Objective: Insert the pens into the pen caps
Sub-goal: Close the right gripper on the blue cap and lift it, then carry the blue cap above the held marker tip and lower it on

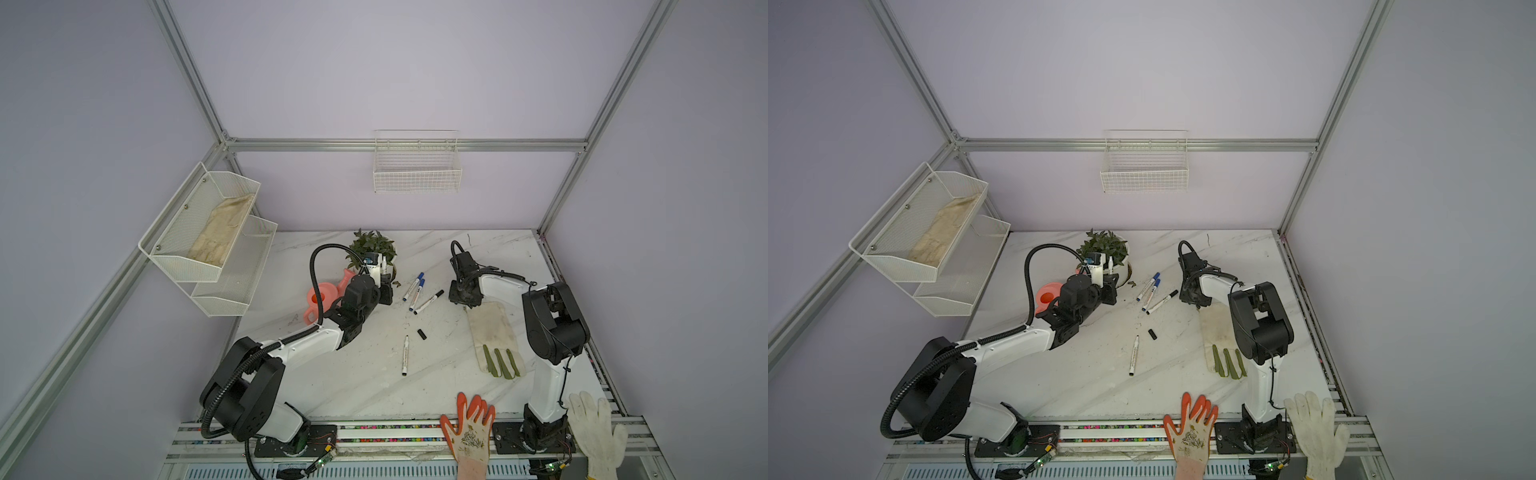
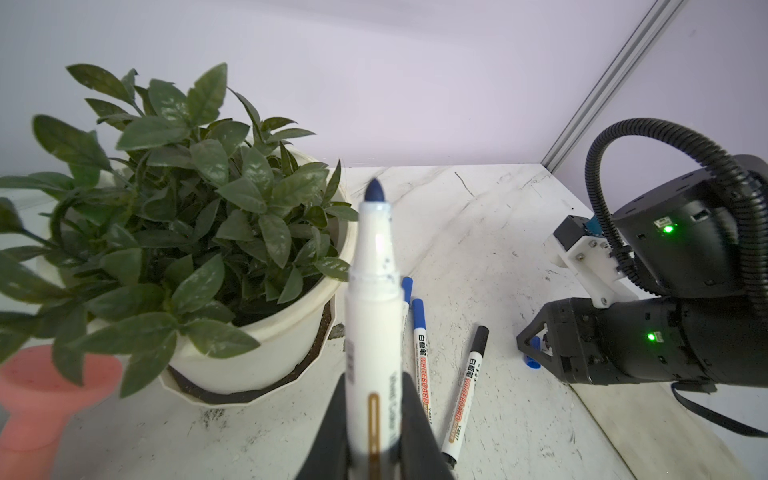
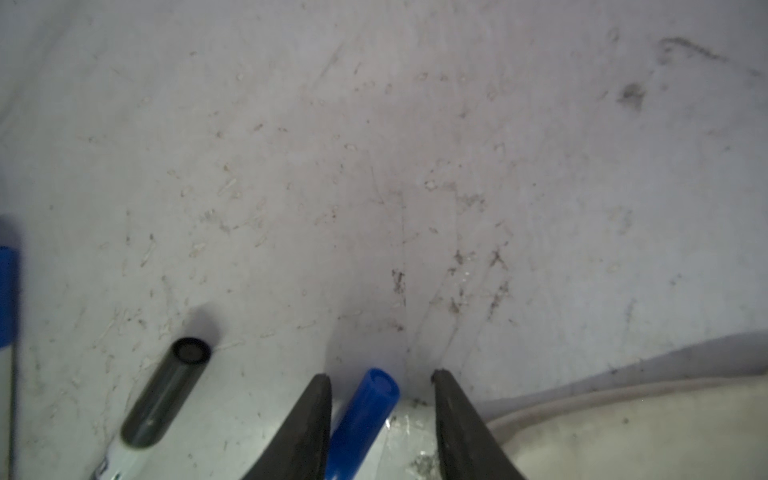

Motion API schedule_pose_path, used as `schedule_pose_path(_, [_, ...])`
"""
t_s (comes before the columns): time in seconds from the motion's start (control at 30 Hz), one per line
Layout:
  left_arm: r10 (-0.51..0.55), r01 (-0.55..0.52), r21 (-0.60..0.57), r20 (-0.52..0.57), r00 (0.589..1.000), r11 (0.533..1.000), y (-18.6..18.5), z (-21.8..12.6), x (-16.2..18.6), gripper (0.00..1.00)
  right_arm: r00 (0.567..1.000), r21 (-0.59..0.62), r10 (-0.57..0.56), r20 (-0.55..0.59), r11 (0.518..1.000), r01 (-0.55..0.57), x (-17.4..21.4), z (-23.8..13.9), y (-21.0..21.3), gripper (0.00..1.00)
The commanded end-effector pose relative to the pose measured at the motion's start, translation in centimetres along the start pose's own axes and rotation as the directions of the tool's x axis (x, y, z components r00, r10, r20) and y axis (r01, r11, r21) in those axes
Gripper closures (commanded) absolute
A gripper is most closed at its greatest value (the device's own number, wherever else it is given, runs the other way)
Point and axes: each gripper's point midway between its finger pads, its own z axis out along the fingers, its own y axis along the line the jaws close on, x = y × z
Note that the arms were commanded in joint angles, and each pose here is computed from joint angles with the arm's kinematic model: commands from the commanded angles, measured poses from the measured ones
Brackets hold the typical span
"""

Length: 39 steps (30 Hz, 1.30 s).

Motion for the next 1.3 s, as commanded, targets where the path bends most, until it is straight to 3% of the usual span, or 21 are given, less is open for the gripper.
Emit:
schedule_pose_path(0.0, [0.016,-0.016,0.009,0.013,1.000,1.000,0.1,-0.4,0.0,1.00,0.998,0.027,0.011,-0.059,1.000,-0.009,1.9,-0.6,-1.3,0.56])
schedule_pose_path(0.2, [0.017,-0.018,0.014,0.013,1.000,1.000,0.1,-0.2,0.0,1.00,0.997,-0.011,0.010,-0.081,1.000,-0.011,2.4,0.1,-0.6,0.59])
schedule_pose_path(0.4, [0.044,-0.045,0.065,0.012,0.999,0.997,-0.8,-0.5,-0.1,1.00,0.992,0.002,-0.003,-0.123,1.000,0.003,3.3,1.4,-0.6,0.76])
schedule_pose_path(0.5, [0.087,-0.087,0.132,0.003,0.996,0.987,-2.0,-0.8,0.1,1.00,0.990,-0.015,-0.022,-0.139,1.000,0.020,3.5,1.7,-0.4,0.90])
schedule_pose_path(0.6, [0.140,-0.137,0.211,0.000,0.990,0.968,-3.4,-1.1,0.2,1.00,0.992,-0.078,-0.039,-0.124,0.997,0.029,2.8,1.0,0.9,1.00])
schedule_pose_path(0.73, [0.155,-0.147,0.311,0.002,0.988,0.939,-5.1,-1.6,0.2,1.00,0.998,-0.254,-0.052,0.016,0.966,0.055,-1.4,-3.2,4.4,1.00])
schedule_pose_path(0.83, [0.156,-0.148,0.390,0.013,0.988,0.909,-6.6,-1.9,0.1,1.00,0.984,-0.437,-0.035,0.174,0.893,0.109,-5.2,-9.0,7.8,1.00])
schedule_pose_path(1.0, [0.136,-0.127,0.454,0.013,0.991,0.882,-8.0,-1.7,-0.3,1.00,0.944,-0.717,0.012,0.331,0.654,0.243,-7.2,-18.4,13.4,1.00])
schedule_pose_path(1.17, [0.088,-0.086,0.437,0.017,0.996,0.895,-7.8,-1.4,-0.9,1.00,0.907,-0.802,-0.010,0.421,0.463,0.377,-5.7,-24.0,17.6,1.00])
schedule_pose_path(1.27, [0.082,-0.082,0.430,0.018,0.996,0.899,-7.8,-1.4,-1.0,1.00,0.895,-0.820,-0.014,0.446,0.393,0.415,-4.5,-25.4,19.1,1.00])
